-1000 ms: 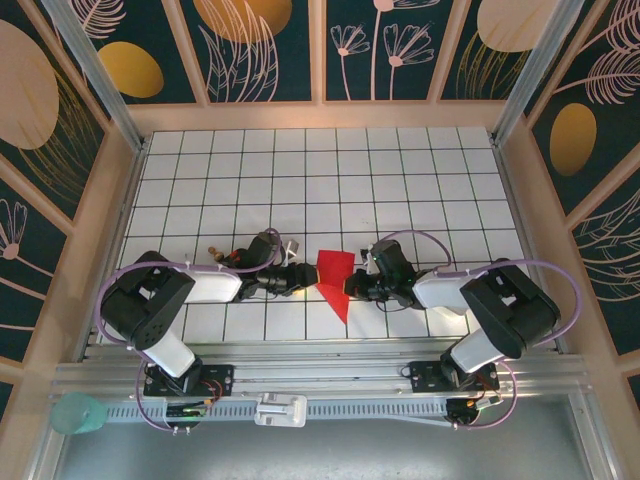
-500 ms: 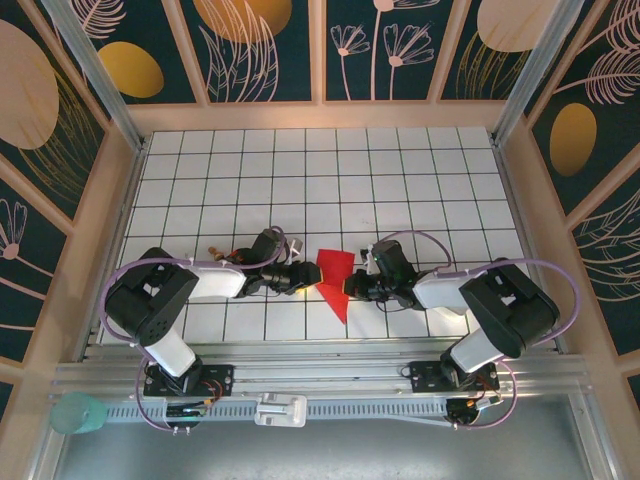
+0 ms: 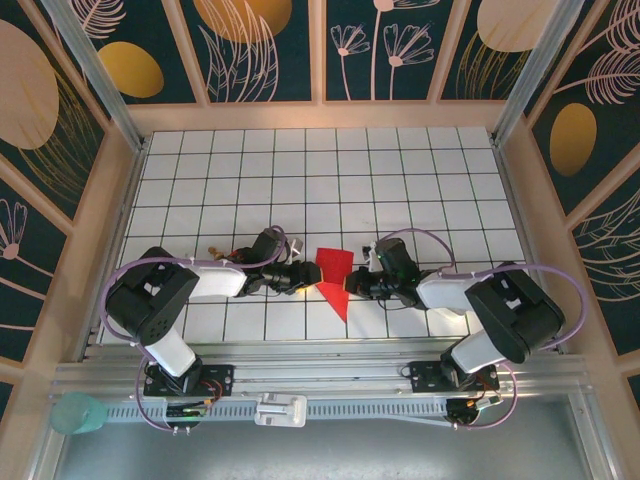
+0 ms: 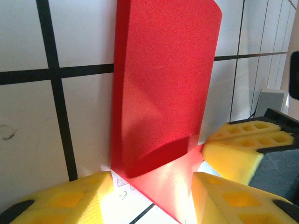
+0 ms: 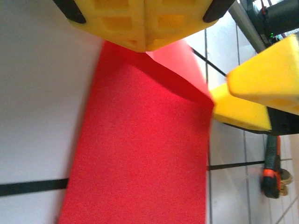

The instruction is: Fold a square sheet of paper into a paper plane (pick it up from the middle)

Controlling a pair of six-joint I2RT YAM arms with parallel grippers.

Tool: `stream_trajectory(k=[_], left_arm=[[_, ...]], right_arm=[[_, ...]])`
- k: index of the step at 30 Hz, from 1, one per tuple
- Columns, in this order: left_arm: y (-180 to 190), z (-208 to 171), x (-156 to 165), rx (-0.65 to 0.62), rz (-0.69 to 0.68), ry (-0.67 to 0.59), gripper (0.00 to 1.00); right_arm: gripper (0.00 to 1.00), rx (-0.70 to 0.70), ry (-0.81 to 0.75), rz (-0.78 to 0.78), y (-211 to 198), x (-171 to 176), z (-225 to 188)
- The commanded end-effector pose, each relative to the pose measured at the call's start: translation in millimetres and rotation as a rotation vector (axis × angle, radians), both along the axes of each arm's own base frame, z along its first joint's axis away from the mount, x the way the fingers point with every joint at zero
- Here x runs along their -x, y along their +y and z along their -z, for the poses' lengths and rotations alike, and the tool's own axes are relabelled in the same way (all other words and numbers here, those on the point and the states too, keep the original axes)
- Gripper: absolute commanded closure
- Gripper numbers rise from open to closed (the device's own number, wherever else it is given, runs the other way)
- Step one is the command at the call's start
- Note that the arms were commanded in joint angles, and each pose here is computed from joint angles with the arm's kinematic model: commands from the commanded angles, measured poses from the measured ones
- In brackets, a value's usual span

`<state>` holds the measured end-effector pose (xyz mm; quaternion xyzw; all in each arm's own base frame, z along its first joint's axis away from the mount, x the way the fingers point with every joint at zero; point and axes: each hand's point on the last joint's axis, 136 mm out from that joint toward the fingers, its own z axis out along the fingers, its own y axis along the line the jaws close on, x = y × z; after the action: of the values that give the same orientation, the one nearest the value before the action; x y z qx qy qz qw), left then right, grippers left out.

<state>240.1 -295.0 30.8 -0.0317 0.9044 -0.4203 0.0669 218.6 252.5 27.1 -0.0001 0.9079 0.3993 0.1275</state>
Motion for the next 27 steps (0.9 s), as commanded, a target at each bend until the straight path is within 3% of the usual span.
stream_trajectory(k=[1, 27], left_arm=[[2.9, 10.5, 2.6, -0.043, 0.010, 0.007, 0.51], [-8.4, 5.8, 3.4, -0.010, 0.011, 0.050, 0.50]], right_arm=[[0.94, 0.042, 0.039, 0.016, -11.1, 4.7, 17.9], [0.97, 0.061, 0.084, 0.044, -23.0, 14.0, 38.7]])
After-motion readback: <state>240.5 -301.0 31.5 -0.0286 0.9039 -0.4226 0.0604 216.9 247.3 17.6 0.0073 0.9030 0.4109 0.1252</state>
